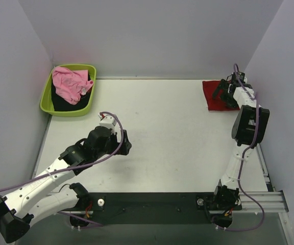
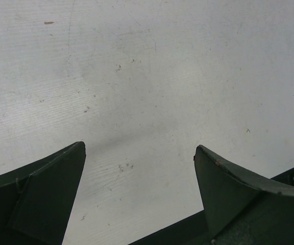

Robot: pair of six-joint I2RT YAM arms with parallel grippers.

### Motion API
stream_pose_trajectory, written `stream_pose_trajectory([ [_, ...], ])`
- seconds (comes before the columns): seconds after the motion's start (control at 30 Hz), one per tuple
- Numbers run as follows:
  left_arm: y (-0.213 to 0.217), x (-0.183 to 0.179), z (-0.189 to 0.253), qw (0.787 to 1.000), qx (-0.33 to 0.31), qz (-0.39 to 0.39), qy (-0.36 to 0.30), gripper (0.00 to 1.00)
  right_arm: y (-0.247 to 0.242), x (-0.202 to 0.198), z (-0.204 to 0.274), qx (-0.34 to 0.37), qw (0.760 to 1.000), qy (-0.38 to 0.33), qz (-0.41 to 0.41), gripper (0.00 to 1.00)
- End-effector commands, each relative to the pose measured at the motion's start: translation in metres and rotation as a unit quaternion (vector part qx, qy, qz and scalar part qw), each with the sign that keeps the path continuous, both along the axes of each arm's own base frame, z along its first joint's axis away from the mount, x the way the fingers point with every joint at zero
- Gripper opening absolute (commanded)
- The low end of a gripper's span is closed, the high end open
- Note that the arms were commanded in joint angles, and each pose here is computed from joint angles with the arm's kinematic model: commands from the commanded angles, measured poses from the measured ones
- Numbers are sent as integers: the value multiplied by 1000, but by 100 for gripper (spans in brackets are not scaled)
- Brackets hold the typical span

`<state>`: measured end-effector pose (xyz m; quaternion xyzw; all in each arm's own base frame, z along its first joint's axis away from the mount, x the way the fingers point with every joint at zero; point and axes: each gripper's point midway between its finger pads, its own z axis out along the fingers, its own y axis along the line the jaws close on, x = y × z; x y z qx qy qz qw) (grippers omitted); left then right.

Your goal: Fold and stack the t-shirts

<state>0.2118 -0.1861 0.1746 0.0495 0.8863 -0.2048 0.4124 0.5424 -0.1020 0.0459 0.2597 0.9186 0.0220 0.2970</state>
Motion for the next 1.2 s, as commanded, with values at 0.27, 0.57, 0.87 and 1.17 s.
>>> stream_pose_trajectory([
  [0.27, 20, 17, 52, 996, 23, 43, -69, 97, 70, -33, 113, -136, 967, -217, -7, 100],
  [0.57, 59, 63, 68, 986, 74, 129, -77, 98, 207, -97, 169, -120, 941, -288, 130, 100],
  [0.87, 160, 175, 78, 967, 48, 248, -38, 98, 303, -221, 194, -37, 897, -347, 271, 100],
  [1.17, 193, 287, 49, 947, 30, 319, -26, 98, 347, -321, 195, 39, 860, -348, 370, 100],
])
